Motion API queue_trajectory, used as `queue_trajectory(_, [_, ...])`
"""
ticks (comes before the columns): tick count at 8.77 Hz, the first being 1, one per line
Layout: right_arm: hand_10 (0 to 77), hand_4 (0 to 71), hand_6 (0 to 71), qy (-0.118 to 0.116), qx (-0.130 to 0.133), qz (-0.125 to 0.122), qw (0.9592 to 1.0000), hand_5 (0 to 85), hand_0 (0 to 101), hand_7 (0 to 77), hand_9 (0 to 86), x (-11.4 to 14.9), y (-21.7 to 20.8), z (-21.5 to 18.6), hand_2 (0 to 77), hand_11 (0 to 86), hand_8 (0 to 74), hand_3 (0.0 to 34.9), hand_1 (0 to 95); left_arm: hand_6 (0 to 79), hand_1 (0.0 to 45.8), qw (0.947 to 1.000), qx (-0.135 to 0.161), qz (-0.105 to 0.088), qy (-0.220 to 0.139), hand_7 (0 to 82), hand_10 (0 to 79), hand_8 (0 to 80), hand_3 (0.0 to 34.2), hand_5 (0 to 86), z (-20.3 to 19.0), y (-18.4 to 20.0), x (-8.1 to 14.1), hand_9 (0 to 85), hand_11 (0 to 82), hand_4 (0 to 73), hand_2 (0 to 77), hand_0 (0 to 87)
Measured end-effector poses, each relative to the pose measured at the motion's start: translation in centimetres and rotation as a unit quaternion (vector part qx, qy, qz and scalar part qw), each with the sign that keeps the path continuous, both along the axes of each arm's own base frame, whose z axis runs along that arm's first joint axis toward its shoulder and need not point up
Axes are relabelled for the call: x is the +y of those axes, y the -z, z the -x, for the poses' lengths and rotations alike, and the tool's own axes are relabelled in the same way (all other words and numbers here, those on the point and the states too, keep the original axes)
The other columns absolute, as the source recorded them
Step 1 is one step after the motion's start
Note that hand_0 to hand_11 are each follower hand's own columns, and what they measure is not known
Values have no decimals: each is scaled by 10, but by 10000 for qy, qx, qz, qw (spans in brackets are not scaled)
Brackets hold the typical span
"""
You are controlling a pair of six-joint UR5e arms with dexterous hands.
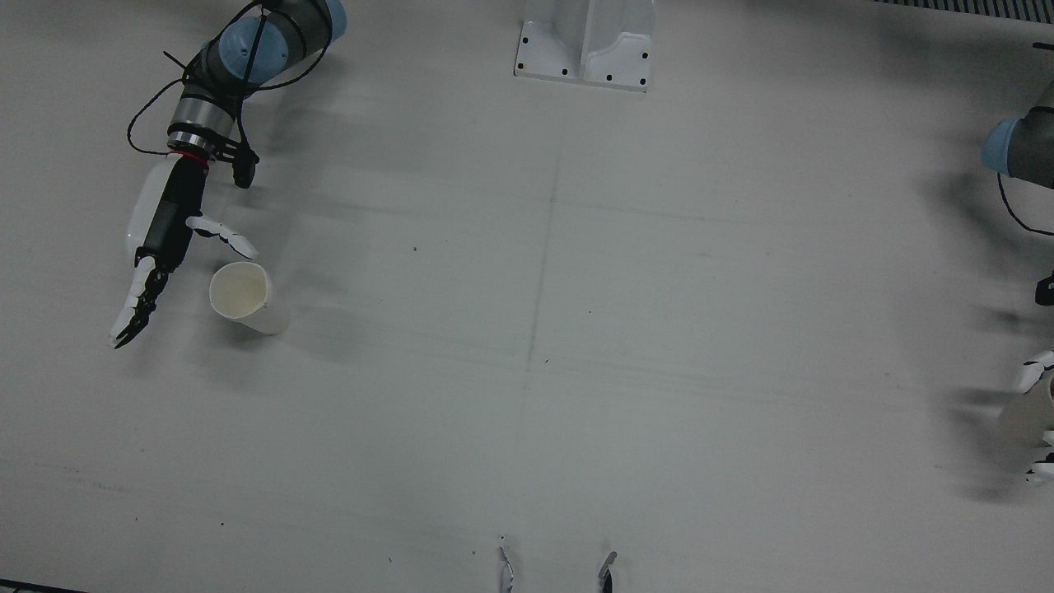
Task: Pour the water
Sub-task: 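Close the right hand fingers around the white cup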
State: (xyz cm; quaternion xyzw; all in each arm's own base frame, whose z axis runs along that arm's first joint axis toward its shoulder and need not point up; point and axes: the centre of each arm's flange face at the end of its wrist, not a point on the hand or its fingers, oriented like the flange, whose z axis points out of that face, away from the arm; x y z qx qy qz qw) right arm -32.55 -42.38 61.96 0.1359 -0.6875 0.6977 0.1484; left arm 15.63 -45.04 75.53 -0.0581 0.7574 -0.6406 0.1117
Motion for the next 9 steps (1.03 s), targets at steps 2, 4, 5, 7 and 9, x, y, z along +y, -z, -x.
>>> queue_trajectory(2, [5, 0, 5, -35, 203, -25, 9998, 5, 455, 11, 11, -1, 4, 3, 164, 11, 5, 0, 147, 196, 295, 10000, -6, 13, -1, 333, 104, 164, 0, 415, 3, -4, 4, 256, 175, 322, 387, 661])
queue_trajectory(4, [5, 0, 5, -86, 457, -78, 9989, 5, 459, 11, 11, -5, 15, 11, 164, 11, 5, 0, 153, 196, 295, 10000, -21, 27, -2, 333, 104, 164, 0, 415, 8, -9, 9, 256, 175, 322, 387, 668])
queue_trajectory(5, [5, 0, 5, -94, 528, -99, 9985, 5, 461, 11, 11, -6, 19, 15, 164, 11, 5, 0, 158, 196, 295, 10000, -30, 33, -4, 333, 104, 164, 0, 409, 9, -11, 11, 256, 175, 322, 387, 667])
queue_trajectory(7, [5, 0, 5, -69, 618, -117, 9980, 5, 461, 11, 11, -4, 23, 21, 175, 11, 5, 0, 158, 196, 295, 10000, -38, 35, -7, 333, 104, 164, 0, 409, 10, -13, 12, 256, 175, 327, 387, 666])
queue_trajectory(9, [5, 0, 5, -86, 645, -121, 9978, 5, 461, 11, 11, 6, 23, 32, 175, 11, 5, 0, 158, 196, 295, 10000, -46, 44, -3, 333, 104, 164, 0, 409, 12, -16, 14, 256, 175, 327, 387, 661])
